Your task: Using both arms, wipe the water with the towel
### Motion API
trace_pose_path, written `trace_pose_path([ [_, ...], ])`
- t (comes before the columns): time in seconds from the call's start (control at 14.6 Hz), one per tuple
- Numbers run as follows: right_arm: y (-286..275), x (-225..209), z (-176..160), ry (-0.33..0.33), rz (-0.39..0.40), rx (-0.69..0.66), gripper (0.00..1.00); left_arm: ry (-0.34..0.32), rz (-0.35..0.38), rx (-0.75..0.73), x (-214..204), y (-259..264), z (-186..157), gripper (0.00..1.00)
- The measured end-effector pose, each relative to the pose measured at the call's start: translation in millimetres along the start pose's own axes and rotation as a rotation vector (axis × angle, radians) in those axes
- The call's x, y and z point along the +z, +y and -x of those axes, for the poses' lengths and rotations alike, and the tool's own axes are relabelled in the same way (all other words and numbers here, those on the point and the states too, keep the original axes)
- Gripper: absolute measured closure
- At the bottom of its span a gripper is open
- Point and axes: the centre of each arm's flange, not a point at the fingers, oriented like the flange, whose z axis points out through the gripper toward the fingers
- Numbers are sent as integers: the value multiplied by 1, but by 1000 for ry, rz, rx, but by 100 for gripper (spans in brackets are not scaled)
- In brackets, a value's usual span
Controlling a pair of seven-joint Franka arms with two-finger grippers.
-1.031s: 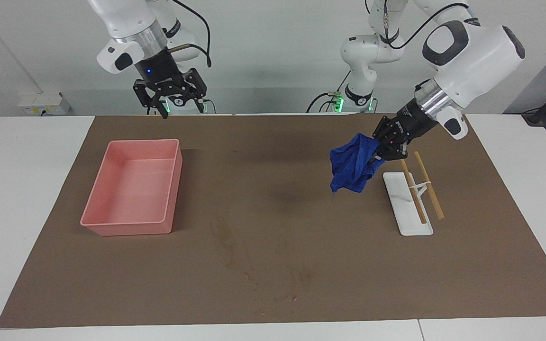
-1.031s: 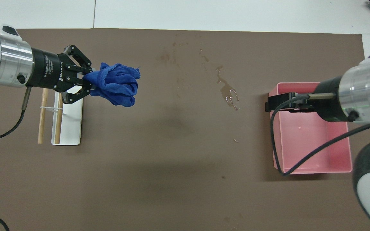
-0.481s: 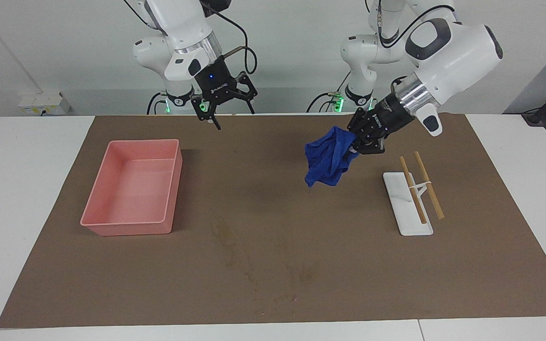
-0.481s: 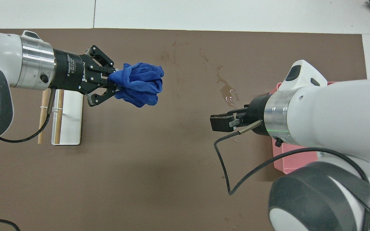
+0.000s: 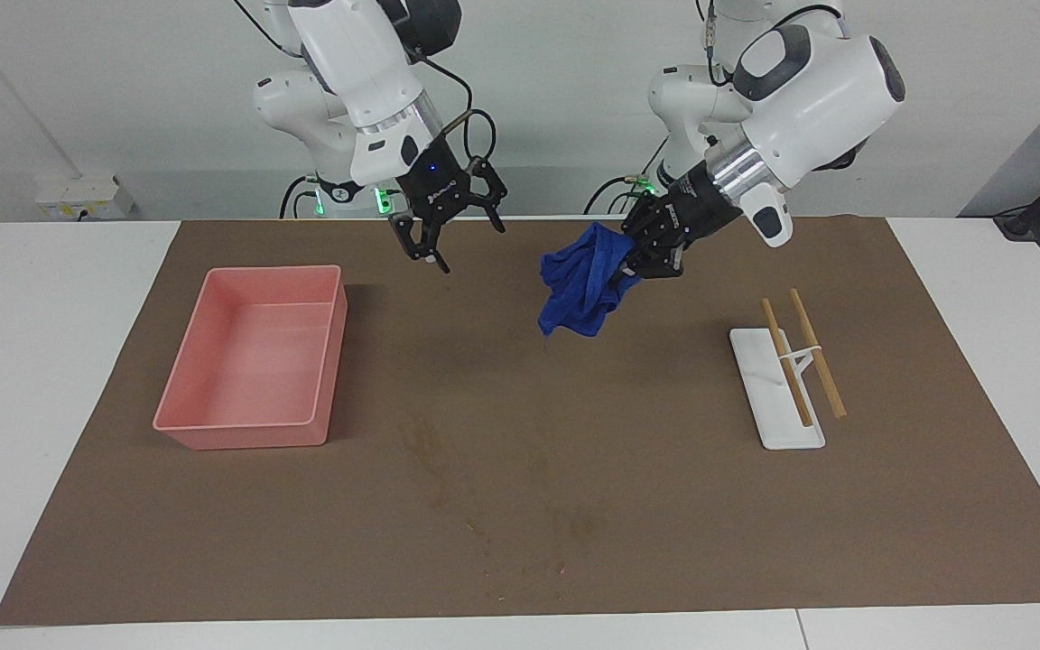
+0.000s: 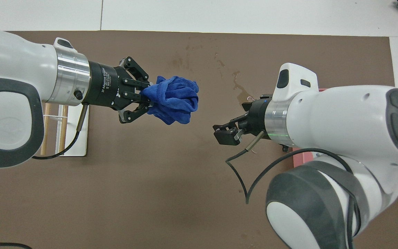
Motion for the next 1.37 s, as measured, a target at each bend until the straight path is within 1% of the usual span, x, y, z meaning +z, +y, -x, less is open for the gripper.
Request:
trace_pose_path([
  [0.21,0,0,-4,-9,-21,-183,0,-10,43,49,23,-8,24,82],
  [0.34,-4,-10,-11,-7,-28,-257,0,-10,37,78,37,-14,32,82],
  [0.55,-17,-16,-18,-6,-39,-345,0,-8,25,91,42,-17,32,82],
  [0.69,-28,-14,-20,-5,-46,-373,0,-10,13,97,44,-20,35,82],
  [0.82,-34,-13,-21,-6,-50,-386,0,-42,0,87,45,-23,41,82],
  [1.1,-35,-14,-25,-18,-60,-422,0,-91,-73,63,45,-32,44,82],
  [1.37,-28,-6,-30,-29,-63,-415,0,-151,-143,22,30,-35,37,82],
])
